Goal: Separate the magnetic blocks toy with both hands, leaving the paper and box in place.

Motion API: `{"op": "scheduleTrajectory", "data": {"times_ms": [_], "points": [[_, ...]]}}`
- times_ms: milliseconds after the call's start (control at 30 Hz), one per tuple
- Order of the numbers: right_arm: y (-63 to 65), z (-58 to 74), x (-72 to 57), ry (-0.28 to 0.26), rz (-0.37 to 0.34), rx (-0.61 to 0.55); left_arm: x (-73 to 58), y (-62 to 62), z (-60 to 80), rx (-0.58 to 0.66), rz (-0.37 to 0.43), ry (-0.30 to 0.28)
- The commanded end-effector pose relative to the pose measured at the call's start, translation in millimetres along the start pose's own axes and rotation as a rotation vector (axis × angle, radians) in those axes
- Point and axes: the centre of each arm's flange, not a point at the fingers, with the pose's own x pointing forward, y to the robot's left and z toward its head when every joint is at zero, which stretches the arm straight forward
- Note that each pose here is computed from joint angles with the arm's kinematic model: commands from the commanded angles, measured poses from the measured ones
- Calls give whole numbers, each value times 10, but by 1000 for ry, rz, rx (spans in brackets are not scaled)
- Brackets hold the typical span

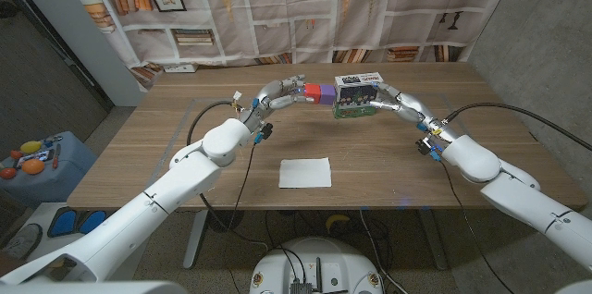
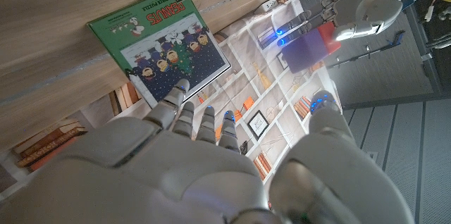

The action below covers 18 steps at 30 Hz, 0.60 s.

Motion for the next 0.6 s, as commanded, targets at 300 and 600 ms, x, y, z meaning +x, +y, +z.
{"op": "scheduleTrajectory", "data": {"times_ms": [300,600], "points": [[86,49,93,-48,97,68,70,-125,-49,-114,-68,-3],[147,63,122,-55,115,85,123,-210,-74,-140,-99,4]]}}
